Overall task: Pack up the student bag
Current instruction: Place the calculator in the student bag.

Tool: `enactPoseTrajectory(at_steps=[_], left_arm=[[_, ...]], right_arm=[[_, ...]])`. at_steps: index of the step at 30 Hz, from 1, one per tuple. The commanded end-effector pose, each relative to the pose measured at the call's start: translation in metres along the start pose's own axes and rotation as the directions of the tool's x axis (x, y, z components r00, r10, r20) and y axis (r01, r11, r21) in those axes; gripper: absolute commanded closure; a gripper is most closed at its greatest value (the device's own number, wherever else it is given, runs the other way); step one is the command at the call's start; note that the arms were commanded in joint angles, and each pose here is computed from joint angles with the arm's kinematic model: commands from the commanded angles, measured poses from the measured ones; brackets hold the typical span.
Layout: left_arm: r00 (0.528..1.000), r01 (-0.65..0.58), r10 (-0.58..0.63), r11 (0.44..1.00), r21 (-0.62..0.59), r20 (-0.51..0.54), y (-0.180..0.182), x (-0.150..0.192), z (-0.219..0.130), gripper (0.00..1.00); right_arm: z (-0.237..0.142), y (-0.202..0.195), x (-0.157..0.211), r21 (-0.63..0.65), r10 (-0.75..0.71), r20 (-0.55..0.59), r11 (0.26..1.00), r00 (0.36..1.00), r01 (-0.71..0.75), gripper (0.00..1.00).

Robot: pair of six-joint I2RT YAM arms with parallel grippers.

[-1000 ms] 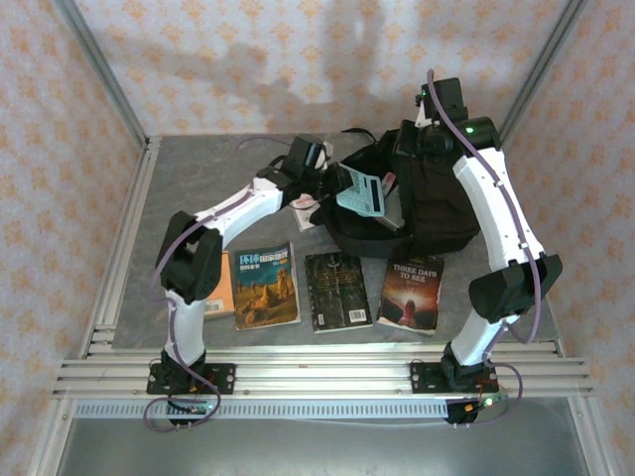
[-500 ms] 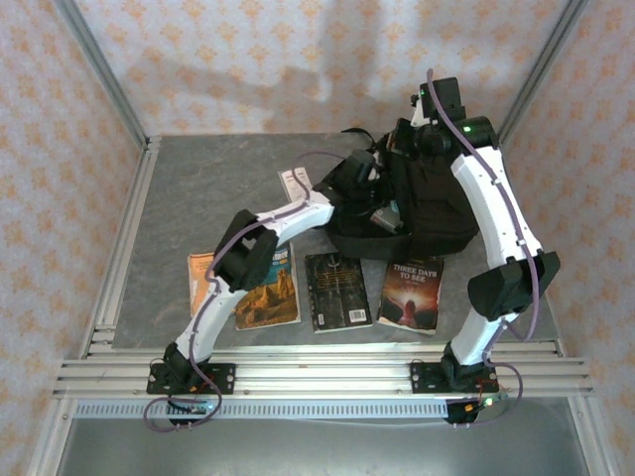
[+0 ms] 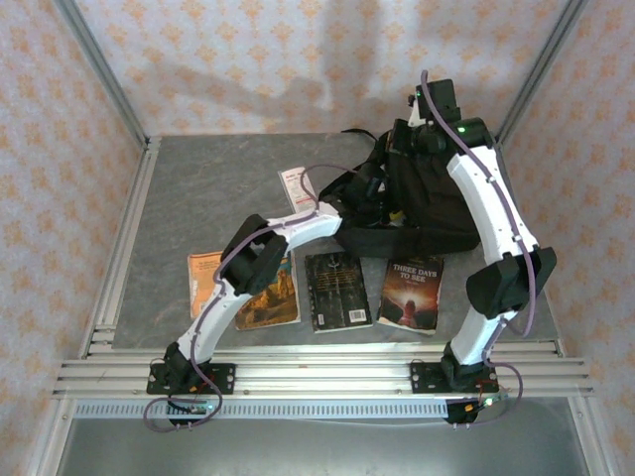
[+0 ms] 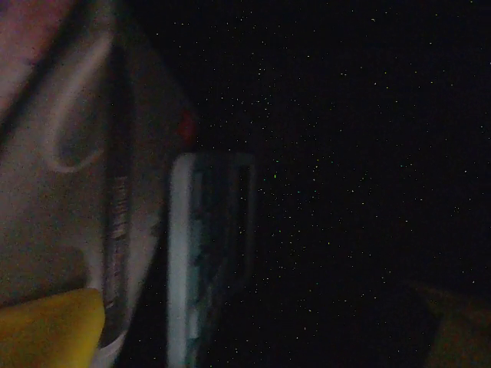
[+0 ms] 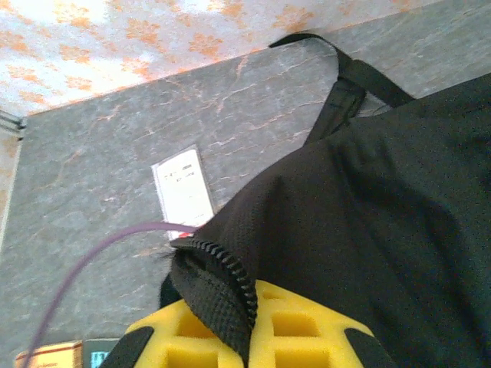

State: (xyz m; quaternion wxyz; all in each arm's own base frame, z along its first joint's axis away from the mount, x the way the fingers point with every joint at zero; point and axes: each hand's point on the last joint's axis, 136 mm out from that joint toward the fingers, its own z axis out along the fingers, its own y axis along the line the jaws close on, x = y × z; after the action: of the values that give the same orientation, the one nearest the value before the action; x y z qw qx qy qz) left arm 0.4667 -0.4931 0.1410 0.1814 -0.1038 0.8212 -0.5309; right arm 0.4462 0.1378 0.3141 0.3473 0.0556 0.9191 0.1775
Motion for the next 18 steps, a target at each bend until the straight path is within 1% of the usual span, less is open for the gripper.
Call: enactPoseTrajectory(at_steps=[1,5,8,10,12,13,18], left_arm=[[0.989,-0.141,0.142,0.989,-0.042,0.040,-0.040,-0.017,-0.057,0.03],[0.988,-0.154,0.156,0.981,-0.119,0.014,-0.025,-0.012,-0.085,0.04],[0.982,-0.178,0.186,0.970,-0.168,0.029,-0.021,-0.016,-0.113,0.04],[0.975,-0.199,0.215,0.954,-0.224,0.048,-0.017,-0.019,-0.135,0.03],[0.970,-0.217,0.238,0.939,-0.269,0.051,-0.010,-0.020,-0.149,0.02],[0.964,-0.234,0.259,0.932,-0.276,0.058,-0.019,-0.020,-0.162,0.01],[0.953,-0.278,0.302,0.893,-0.355,0.013,-0.010,-0.014,-0.181,0.00]], right_arm=[[-0.012,-0.023,-0.011,0.122,-0.052,0.088,0.992,0.995,0.041,1.00],[-0.010,-0.036,-0.007,0.177,-0.051,0.105,0.984,0.993,0.032,1.00],[-0.008,-0.045,-0.003,0.210,-0.055,0.106,0.977,0.993,0.032,1.00],[-0.006,-0.049,-0.002,0.231,-0.066,0.106,0.972,0.992,0.040,1.00],[-0.005,-0.053,0.000,0.248,-0.071,0.102,0.968,0.992,0.044,1.00],[-0.003,-0.054,0.001,0.252,-0.073,0.100,0.967,0.992,0.046,1.00],[0.001,-0.052,0.001,0.236,-0.072,0.102,0.971,0.992,0.047,1.00]])
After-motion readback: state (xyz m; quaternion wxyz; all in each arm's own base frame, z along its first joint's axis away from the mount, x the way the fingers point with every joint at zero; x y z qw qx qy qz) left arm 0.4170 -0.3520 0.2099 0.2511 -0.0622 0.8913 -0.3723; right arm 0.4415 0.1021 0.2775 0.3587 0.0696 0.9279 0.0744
